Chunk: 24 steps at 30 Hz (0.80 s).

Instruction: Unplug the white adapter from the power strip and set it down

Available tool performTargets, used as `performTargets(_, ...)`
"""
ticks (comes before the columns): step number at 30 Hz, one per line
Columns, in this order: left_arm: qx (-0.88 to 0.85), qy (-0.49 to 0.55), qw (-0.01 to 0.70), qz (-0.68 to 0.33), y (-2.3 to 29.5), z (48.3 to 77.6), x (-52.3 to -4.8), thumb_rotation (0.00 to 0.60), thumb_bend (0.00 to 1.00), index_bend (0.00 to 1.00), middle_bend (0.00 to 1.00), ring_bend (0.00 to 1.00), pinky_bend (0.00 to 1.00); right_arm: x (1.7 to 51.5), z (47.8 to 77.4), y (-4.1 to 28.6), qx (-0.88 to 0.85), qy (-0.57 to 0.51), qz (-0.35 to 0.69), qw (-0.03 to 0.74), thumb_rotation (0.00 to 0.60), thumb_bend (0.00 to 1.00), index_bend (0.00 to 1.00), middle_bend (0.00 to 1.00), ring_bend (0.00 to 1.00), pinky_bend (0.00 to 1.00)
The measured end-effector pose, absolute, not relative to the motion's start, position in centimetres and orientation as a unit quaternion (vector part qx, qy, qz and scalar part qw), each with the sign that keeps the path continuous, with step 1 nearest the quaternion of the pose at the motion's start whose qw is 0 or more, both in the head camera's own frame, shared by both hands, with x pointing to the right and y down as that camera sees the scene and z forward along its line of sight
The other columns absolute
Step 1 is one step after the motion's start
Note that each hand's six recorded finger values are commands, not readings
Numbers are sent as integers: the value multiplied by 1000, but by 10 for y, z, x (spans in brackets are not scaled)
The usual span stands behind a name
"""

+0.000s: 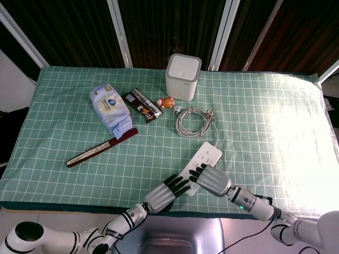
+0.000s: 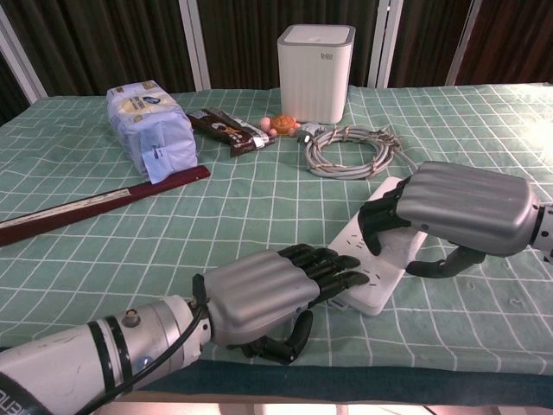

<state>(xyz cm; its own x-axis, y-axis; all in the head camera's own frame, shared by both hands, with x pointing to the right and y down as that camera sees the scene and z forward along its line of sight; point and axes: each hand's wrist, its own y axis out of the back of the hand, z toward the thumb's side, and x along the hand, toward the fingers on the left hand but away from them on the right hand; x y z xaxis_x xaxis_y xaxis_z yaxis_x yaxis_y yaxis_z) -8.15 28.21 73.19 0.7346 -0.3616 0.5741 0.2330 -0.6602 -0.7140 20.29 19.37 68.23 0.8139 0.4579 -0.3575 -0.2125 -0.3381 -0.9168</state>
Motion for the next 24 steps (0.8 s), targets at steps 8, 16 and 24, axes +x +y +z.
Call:
performTargets(8,-836,40,411,-362,281,731,-82,402,834,0,0,0,59,202,677,198,-768,-93,269,574,600,487,918,604,565,679)
performTargets(16,-835,48,415,-358,277,727,-83,401,835,0,0,0,58,206,667,194,-774,-119,254,568,600,487,918,604,565,679)
performTargets(24,-826,71,429,-359,259,719,-95,390,835,0,0,0,61,227,652,186,-765,-133,258,576,600,487,918,604,565,680)
